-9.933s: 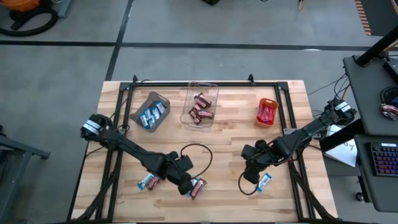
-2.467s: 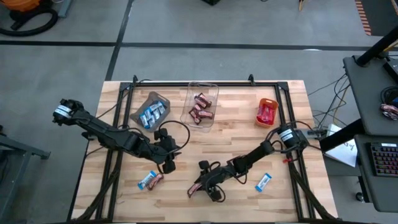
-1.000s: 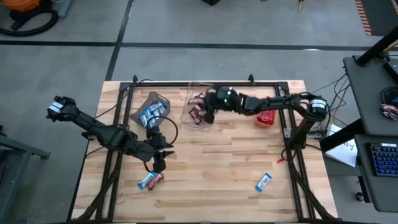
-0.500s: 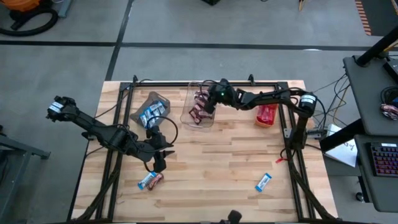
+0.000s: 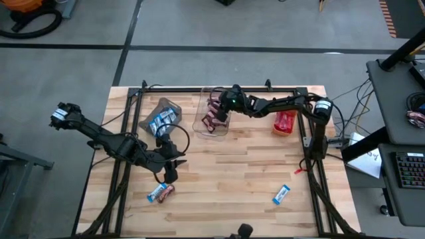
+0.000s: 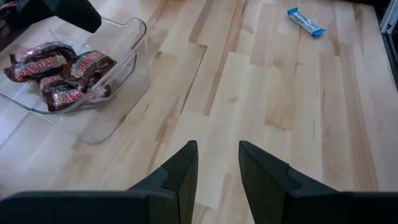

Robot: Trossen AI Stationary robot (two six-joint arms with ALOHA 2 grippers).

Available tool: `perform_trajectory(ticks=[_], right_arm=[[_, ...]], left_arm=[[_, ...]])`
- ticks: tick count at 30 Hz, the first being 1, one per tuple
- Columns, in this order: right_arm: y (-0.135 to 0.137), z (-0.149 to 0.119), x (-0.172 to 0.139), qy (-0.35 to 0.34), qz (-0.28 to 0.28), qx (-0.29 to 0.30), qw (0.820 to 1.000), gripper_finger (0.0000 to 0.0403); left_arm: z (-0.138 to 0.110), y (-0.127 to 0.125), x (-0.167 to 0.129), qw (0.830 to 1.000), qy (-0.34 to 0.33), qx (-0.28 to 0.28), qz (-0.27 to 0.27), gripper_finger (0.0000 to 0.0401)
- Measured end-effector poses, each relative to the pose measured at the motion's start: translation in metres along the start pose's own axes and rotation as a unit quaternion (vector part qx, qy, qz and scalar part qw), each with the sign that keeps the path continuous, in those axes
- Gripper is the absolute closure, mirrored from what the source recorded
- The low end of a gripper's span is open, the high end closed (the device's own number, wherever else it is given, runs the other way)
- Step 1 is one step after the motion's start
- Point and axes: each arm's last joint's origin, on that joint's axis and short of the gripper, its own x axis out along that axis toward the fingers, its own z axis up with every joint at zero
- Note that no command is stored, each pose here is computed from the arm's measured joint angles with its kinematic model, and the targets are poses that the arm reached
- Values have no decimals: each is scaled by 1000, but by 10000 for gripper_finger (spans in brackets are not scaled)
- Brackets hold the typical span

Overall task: Sort candy
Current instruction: Put the brown chocolate into the transparent bin, then put the blue chocolate into the black bin

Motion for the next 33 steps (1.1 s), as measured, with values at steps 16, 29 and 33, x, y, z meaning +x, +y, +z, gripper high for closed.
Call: perform_trajectory(ticks=[16,29,33], right_arm=[[3,2,12,35,4,-4,999,303],[3,1,12,40,4,-5,999,254],[3,3,9,44,5,-5,999,244]], left_arm=[[0,0,0,1000,-3,0,3,301],[0,0,0,1000,-3,0,3,301],[0,0,0,1000,-3,-1,3,301]])
